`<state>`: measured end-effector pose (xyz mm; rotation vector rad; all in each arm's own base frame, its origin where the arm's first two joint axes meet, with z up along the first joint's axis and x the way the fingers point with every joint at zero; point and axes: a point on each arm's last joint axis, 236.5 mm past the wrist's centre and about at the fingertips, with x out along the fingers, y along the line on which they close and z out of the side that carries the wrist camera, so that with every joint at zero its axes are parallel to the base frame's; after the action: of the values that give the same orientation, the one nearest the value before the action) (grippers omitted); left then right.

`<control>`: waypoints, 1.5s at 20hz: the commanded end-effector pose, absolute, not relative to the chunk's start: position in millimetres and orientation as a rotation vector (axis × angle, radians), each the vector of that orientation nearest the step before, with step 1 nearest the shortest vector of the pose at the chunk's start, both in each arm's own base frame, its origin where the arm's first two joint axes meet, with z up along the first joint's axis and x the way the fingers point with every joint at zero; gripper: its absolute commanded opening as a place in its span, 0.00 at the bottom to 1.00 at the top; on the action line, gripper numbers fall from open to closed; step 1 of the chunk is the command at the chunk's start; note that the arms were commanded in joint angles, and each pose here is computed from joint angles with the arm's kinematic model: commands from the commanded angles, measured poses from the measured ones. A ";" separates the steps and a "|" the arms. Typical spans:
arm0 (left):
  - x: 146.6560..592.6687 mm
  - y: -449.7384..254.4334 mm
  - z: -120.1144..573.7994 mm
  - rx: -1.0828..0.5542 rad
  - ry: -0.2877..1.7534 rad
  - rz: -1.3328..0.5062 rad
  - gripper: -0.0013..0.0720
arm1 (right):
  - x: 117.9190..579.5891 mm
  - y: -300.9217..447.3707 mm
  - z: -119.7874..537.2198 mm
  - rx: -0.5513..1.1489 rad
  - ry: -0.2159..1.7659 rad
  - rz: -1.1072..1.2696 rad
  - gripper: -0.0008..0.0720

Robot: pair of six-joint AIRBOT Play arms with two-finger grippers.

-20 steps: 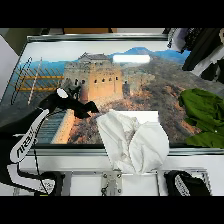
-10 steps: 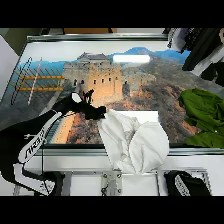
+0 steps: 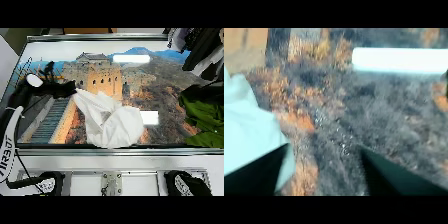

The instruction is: Fold the clothes and pants, and hang the long-sleeved shirts on hangers.

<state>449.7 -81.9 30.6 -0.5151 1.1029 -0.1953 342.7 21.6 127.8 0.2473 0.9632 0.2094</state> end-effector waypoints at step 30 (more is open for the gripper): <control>214.4 -81.4 507.7 -0.222 -0.099 -0.366 0.04 | 253.3 151.6 421.0 0.035 0.180 0.640 0.03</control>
<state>266.7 -77.4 484.1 -0.2440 0.0120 -0.3472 287.8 169.3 392.0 0.0091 0.2460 0.7017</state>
